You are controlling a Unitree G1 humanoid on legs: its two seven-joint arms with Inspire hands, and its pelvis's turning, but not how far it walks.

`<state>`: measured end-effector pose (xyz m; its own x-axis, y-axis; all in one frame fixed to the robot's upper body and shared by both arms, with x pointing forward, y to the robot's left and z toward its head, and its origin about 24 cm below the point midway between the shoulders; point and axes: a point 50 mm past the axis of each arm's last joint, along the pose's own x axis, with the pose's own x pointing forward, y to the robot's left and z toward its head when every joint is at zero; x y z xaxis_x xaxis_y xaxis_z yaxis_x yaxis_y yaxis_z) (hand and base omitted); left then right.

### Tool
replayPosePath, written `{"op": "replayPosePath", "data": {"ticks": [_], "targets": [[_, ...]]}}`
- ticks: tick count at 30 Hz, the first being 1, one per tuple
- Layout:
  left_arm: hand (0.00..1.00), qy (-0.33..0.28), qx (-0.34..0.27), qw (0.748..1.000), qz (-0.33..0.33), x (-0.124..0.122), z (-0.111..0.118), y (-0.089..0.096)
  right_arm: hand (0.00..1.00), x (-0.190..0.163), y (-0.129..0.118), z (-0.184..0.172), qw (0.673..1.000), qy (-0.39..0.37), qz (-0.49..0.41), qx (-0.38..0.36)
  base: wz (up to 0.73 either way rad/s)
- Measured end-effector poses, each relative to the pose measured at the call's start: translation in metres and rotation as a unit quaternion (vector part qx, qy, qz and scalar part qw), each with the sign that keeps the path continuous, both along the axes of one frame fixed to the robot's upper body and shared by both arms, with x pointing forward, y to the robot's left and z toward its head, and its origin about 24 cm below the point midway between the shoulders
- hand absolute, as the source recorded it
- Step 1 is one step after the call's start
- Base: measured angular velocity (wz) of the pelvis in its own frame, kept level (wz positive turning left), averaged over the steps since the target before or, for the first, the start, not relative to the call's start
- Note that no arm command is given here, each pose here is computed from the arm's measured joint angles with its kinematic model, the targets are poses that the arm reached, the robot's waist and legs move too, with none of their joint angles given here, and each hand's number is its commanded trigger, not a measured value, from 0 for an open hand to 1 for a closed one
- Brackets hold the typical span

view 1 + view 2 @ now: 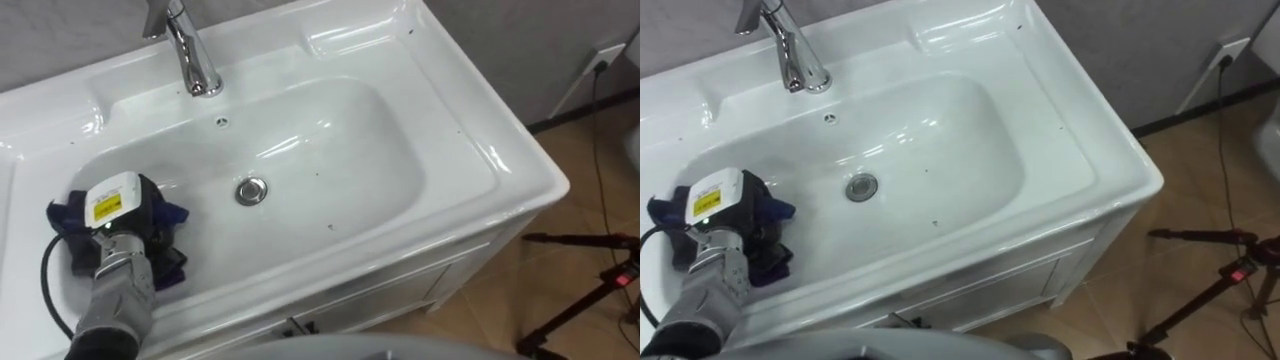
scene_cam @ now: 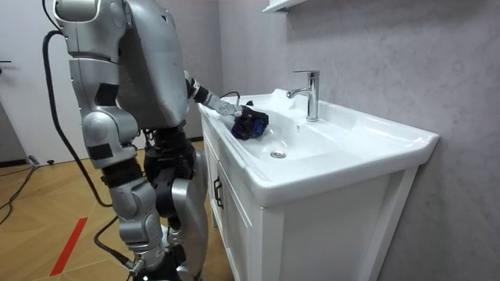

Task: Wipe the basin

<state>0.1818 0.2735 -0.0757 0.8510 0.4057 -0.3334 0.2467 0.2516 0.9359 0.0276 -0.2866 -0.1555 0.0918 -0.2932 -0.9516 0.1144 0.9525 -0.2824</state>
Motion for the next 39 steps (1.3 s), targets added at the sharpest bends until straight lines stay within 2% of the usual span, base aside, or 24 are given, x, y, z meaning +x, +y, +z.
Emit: {"op": "replayPosePath", "data": {"ticks": [13, 18, 24, 32, 39], "targets": [[1.0, -0.06, 0.023, 0.998, -0.016, 0.017, 0.026, 0.006, 0.0, -0.001, 0.001, -0.001, 1.0, -0.01, -0.001, 0.001, 0.08], [1.0, -0.146, 0.057, 0.987, -0.024, 0.031, 0.059, 0.012, 0.0, -0.008, 0.002, -0.002, 1.0, 0.006, 0.01, -0.003, 0.1], [1.0, -0.202, 0.077, 0.976, -0.02, 0.039, 0.084, 0.017, 0.0, -0.018, 0.005, -0.003, 0.999, 0.028, 0.021, 0.002, 0.06], [1.0, -0.244, 0.1, 0.964, -0.028, 0.043, 0.1, 0.019, 0.0, -0.024, 0.006, -0.004, 0.999, 0.04, 0.027, 0.008, 0.03], [1.0, -0.294, 0.107, 0.949, -0.041, 0.048, 0.12, 0.012, 0.0, -0.03, 0.006, -0.004, 0.998, 0.049, 0.032, 0.008, 0.0]]}}
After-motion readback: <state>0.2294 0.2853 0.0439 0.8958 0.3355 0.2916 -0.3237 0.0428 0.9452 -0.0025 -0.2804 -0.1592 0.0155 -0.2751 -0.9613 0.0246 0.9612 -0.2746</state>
